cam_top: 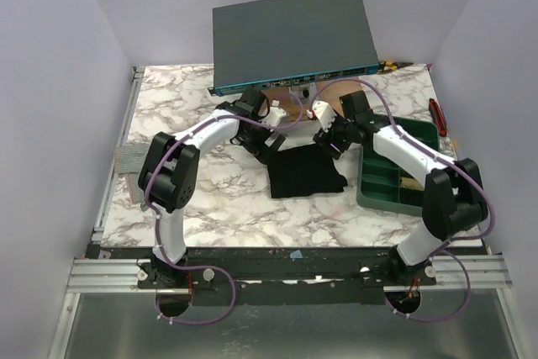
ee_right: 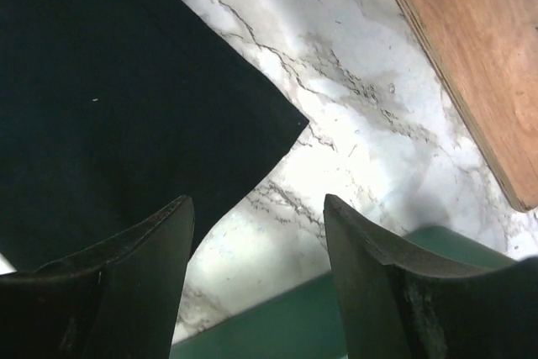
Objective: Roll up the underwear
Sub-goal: Fold the underwear at the center of the board, then move the underwear to the center of the board.
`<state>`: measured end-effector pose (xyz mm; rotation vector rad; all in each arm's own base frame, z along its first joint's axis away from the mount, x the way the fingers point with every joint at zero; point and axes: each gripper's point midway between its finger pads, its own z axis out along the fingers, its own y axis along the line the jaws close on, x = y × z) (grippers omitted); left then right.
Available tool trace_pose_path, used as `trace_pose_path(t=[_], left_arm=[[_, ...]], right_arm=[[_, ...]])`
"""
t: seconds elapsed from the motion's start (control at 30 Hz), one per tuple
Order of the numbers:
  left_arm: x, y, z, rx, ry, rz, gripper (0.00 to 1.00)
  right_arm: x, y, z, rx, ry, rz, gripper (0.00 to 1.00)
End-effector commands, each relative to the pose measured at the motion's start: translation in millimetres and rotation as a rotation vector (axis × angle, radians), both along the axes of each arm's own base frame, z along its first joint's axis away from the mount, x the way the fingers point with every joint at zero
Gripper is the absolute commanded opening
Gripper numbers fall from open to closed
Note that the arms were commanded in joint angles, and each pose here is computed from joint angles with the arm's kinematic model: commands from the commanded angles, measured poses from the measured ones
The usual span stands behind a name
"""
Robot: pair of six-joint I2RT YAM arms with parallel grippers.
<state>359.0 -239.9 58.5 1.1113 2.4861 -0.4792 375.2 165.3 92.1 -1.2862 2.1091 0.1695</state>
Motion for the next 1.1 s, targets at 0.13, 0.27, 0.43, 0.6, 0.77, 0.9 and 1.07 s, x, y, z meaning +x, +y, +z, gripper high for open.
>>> trace_pose_path(t=[0.13, 0.27, 0.43, 0.6, 0.77, 0.9, 1.07], left_arm=[[-14, 6, 40, -0.089, -0.150, -0.043, 0.99], [-39, 21, 49, -0.106, -0.215, -0.074, 0.99], [-71, 50, 65, -0.117, -0.311, -0.077, 0.99], [-84, 82, 78, -0.092, -0.393, -0.024, 0.98], [-83, 105, 91, -0.075, -0.451, 0.039, 0.99], [-76, 130, 99, -0.077, -0.481, 0.141, 0.99], [-66, 162, 107, -0.083, -0.492, 0.247, 0.99]], right_arm=[[-56, 11, 6, 0.123, 0.048, 0.110, 0.67], [-71, 20, -7, 0.141, 0.074, 0.142, 0.67], [-61, 46, -13, 0.149, 0.052, 0.130, 0.66], [-53, 76, -30, 0.137, 0.087, 0.134, 0.65], [-70, 105, -68, 0.031, 0.116, 0.206, 0.63], [-97, 123, -86, -0.020, 0.146, 0.275, 0.63], [-140, 151, -88, -0.015, 0.203, 0.345, 0.63]])
